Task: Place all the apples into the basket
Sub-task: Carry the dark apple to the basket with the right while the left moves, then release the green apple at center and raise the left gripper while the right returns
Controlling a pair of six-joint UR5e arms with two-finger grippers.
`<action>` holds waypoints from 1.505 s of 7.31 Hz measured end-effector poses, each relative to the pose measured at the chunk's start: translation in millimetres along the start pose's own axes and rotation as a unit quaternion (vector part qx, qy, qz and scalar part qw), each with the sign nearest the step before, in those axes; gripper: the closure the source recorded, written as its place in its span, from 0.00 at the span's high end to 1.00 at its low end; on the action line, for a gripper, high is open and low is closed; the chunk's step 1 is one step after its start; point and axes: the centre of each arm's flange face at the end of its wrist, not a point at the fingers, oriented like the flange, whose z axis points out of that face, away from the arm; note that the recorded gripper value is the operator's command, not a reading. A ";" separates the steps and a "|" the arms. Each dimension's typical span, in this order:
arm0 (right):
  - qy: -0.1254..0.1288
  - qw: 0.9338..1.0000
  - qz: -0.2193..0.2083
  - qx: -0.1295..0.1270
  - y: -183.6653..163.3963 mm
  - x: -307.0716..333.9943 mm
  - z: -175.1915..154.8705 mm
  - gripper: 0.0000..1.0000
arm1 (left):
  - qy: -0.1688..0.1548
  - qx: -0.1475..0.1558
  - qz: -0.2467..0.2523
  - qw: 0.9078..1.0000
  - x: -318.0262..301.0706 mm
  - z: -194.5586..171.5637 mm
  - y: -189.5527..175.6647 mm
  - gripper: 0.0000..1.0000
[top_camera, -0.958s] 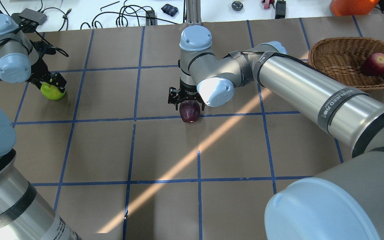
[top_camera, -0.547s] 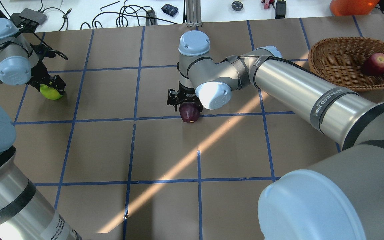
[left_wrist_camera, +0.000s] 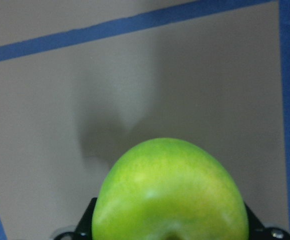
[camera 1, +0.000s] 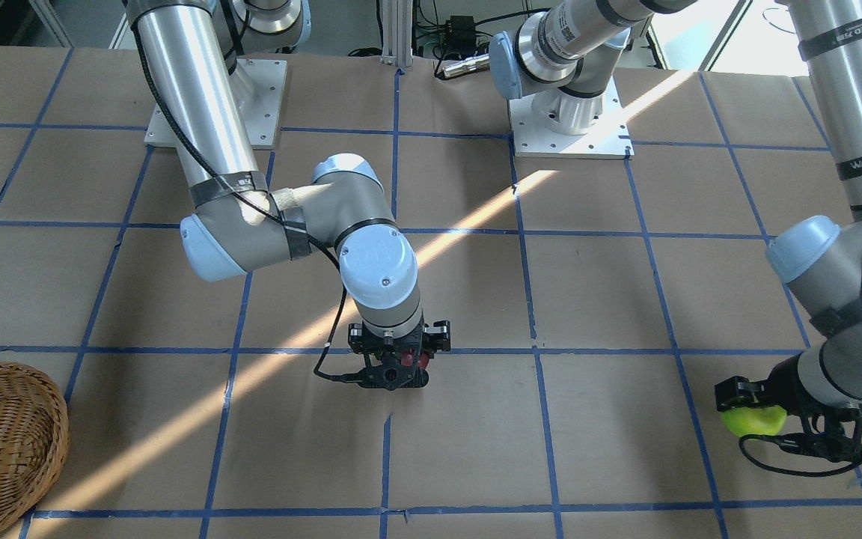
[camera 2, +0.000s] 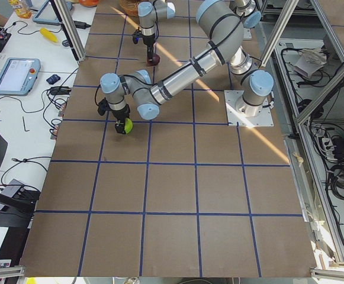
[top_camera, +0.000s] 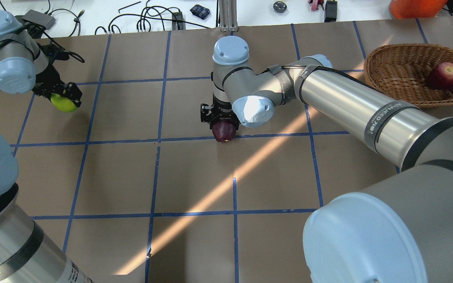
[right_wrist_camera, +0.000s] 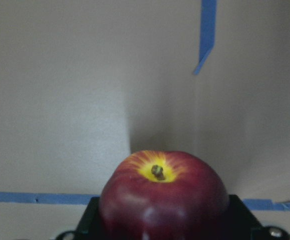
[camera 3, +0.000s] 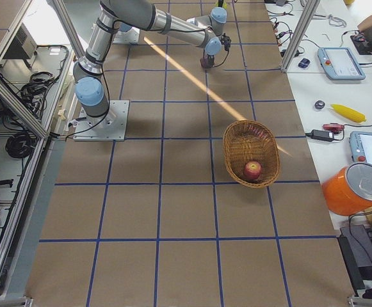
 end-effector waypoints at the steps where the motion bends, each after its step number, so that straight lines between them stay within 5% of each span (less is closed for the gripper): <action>1: 0.021 1.000 0.016 0.012 -9.4 25.4 -38.3 0.00 | 0.008 -0.006 -0.017 1.000 40.6 -13.7 7.1 0.27; 3: 0.045 0.996 0.074 0.023 -40.5 133.8 -134.0 0.00 | 0.023 -0.012 -0.077 0.997 145.7 -27.9 24.5 0.27; 5: 0.070 0.994 0.079 0.032 -67.3 275.5 -182.6 0.00 | 0.039 -0.009 -0.133 0.990 269.9 -30.6 32.1 0.28; 7: 0.086 0.995 0.042 0.030 -78.4 406.0 -189.2 0.00 | 0.047 0.008 -0.147 0.988 391.1 -20.1 44.1 0.29; 9: 0.094 0.995 0.002 0.035 -93.0 491.1 -158.5 0.00 | 0.070 0.011 -0.140 0.988 472.1 3.9 62.4 0.34; 10: 0.097 0.995 -0.005 0.037 -100.0 512.3 -140.4 0.00 | 0.075 0.017 -0.134 0.988 493.4 17.0 67.0 0.99; 11: 0.104 0.993 -0.008 0.049 -108.5 525.8 -124.1 0.00 | 0.076 0.018 -0.132 0.988 507.2 28.5 69.9 1.00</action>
